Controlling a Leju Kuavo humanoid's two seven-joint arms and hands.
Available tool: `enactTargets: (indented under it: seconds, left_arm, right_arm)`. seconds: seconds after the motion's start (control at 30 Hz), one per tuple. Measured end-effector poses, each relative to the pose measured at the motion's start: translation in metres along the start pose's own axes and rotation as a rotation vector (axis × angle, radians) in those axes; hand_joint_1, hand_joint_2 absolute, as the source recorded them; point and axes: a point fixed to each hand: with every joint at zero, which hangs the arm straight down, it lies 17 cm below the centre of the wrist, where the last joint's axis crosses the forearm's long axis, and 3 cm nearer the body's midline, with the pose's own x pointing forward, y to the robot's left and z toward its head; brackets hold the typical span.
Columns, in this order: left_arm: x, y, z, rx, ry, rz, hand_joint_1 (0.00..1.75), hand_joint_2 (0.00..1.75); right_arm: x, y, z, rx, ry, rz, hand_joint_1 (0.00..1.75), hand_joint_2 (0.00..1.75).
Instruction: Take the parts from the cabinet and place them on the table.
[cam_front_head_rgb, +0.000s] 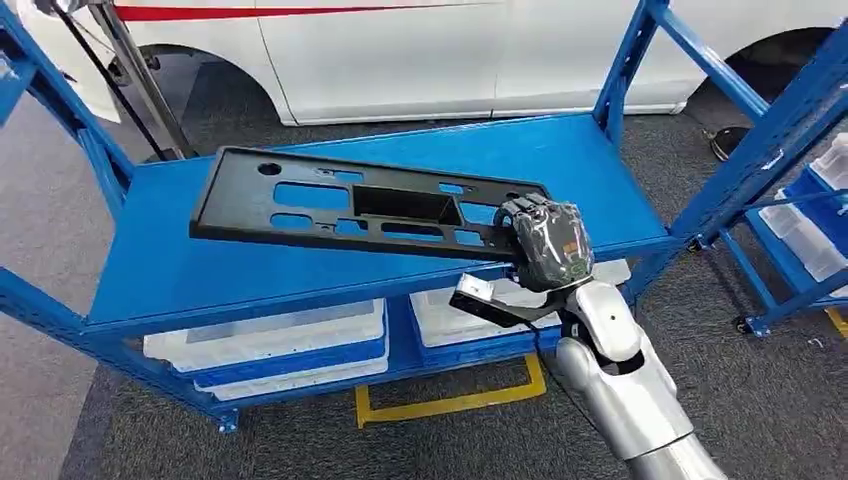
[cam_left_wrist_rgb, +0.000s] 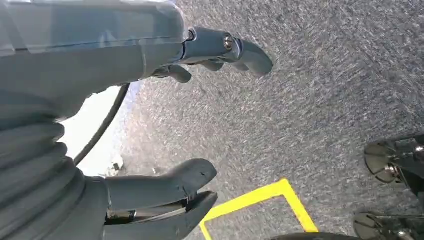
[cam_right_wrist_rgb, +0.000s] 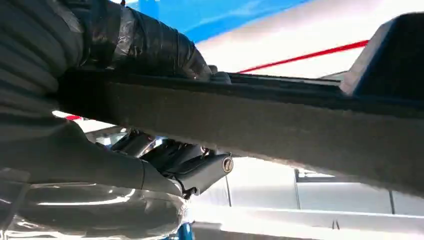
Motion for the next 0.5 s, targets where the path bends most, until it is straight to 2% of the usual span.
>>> enactTargets:
  seconds: [0.5]
  left_arm:
    - [-0.0017,0.0023,-0.0002,0.004,0.007,-0.004,0.00,1.75]
  right_arm:
    - [-0.0011,-0.0006,0.0041,0.001,0.006,-0.014,1.75,1.75]
